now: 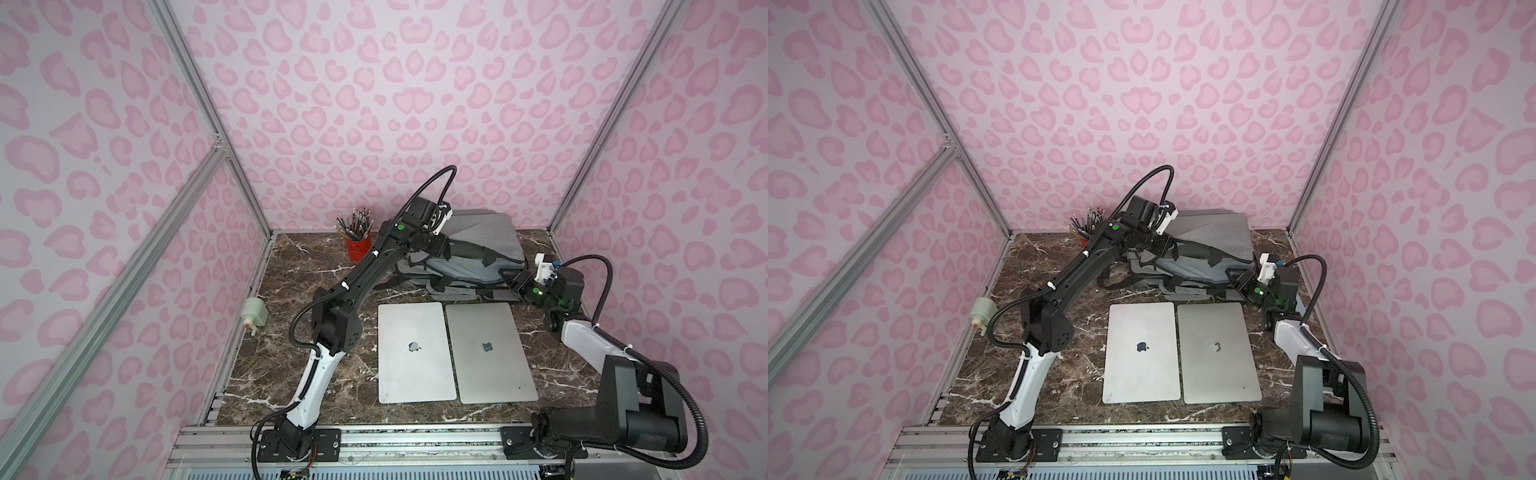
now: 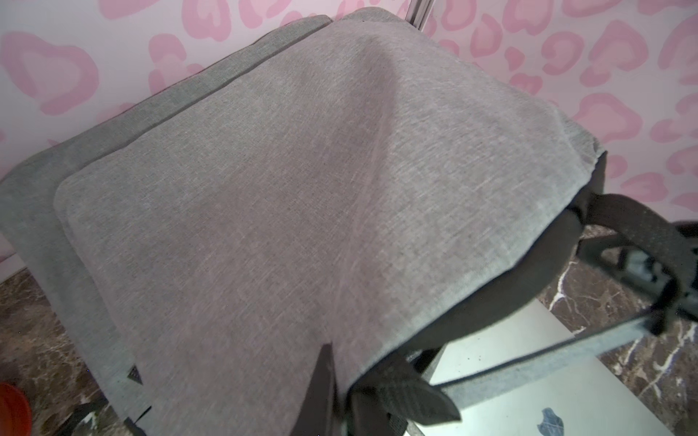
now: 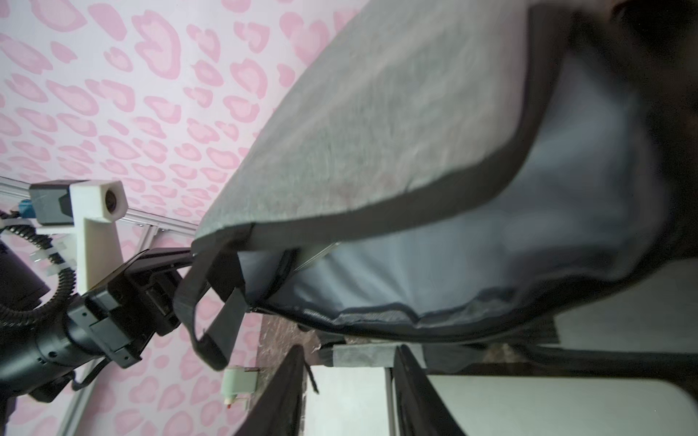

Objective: Open the zippered laptop bag and take out the laptop
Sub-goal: Open the bag flap on the zippered laptop bag, then take out the laptop from the zippered laptop bag.

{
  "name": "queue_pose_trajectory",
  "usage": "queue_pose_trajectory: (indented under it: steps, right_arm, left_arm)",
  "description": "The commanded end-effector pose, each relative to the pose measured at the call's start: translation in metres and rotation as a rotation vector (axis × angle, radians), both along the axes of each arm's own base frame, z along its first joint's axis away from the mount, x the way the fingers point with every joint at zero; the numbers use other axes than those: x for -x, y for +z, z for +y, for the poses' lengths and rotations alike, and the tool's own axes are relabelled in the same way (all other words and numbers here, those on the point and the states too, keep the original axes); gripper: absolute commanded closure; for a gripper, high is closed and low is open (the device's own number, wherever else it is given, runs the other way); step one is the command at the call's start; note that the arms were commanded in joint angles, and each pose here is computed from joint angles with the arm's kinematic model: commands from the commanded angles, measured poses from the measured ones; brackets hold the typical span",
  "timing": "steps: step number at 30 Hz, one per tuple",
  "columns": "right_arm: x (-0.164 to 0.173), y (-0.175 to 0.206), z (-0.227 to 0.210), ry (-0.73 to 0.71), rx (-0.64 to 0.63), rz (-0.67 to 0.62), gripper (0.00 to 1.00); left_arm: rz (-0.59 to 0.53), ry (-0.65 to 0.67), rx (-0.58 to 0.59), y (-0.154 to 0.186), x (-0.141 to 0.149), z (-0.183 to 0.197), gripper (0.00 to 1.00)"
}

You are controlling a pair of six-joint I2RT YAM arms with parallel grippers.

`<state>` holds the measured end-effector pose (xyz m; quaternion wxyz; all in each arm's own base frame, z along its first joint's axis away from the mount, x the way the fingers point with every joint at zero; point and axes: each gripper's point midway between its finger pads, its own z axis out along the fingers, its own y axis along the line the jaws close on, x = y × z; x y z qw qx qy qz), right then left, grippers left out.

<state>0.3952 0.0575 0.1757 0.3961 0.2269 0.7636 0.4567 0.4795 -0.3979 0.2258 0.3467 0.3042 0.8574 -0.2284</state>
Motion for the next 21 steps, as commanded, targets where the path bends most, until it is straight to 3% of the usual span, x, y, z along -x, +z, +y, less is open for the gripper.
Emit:
queue_pose_trajectory:
  steps: [1,7,14,21]
  right_arm:
    - [-0.008,0.024,0.011,-0.058,-0.157,-0.074,0.58]
    - [-0.019,0.026,0.046,-0.064,-0.299,-0.082,0.56]
    - [-0.033,0.003,0.073,-0.090,-0.417,-0.024,0.55]
    - [-0.056,-0.021,0.084,-0.132,-0.439,0.014,0.55]
  left_arm:
    - [0.046,0.005,0.088,0.012,0.004,-0.009,0.99]
    - [0.099,0.004,0.137,0.011,0.008,-0.016,0.99]
    - [0.127,0.003,0.170,0.012,0.010,-0.020,0.99]
    - [0.139,-0.017,0.175,0.010,0.013,-0.022,0.98]
